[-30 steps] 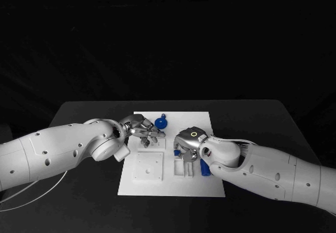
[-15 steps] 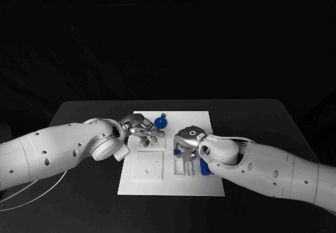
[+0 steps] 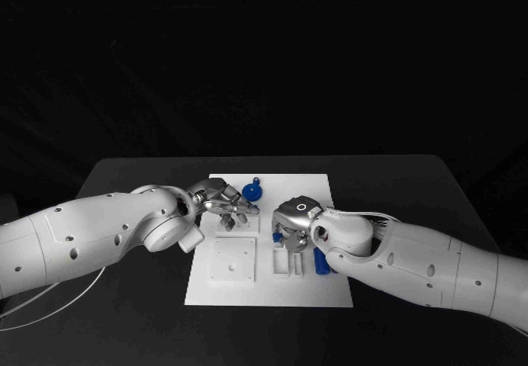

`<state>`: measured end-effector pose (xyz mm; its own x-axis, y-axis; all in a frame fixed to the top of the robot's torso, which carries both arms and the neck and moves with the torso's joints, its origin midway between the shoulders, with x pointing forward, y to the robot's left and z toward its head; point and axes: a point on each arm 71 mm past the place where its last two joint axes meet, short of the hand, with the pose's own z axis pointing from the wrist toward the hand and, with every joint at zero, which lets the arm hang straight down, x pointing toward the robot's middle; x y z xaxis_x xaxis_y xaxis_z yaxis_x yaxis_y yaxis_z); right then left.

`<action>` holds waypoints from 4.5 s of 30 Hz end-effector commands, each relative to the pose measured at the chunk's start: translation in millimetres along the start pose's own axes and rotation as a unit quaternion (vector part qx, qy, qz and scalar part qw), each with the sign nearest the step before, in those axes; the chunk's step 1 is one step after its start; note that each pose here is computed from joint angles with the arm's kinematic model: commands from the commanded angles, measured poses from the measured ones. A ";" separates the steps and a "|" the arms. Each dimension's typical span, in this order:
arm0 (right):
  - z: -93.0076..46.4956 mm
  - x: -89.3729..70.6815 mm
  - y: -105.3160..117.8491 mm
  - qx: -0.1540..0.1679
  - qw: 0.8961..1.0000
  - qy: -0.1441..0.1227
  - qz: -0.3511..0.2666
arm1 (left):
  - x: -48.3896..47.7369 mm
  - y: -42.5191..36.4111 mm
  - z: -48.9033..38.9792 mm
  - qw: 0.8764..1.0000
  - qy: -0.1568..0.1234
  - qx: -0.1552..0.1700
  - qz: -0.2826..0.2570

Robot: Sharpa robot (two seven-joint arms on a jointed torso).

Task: Assemble the parts on the task board

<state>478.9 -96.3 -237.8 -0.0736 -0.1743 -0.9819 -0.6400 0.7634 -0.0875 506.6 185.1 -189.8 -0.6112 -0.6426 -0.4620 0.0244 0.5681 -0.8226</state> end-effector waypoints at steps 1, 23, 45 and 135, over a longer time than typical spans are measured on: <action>-1.5 13.5 -2.5 0.015 0.999 0.030 -0.007 | 2.3 -1.7 0.5 1.000 0.008 0.004 0.001; 0.6 20.2 0.1 0.016 0.997 0.074 -0.014 | 4.3 -2.7 0.9 1.000 0.012 0.004 0.002; -0.1 10.0 6.1 0.025 0.999 -0.023 -0.011 | 1.9 -0.8 1.0 1.000 0.007 0.002 0.005; -19.1 -59.9 21.7 0.013 0.988 -0.146 0.039 | 19.8 12.5 12.6 0.994 0.062 -0.011 -0.086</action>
<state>455.7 -82.3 -178.2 0.1003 0.0695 -0.9925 -0.6155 0.7881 -0.0070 506.2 176.9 -214.3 -0.6790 -0.6791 -0.2789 -0.1213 0.4785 -0.8696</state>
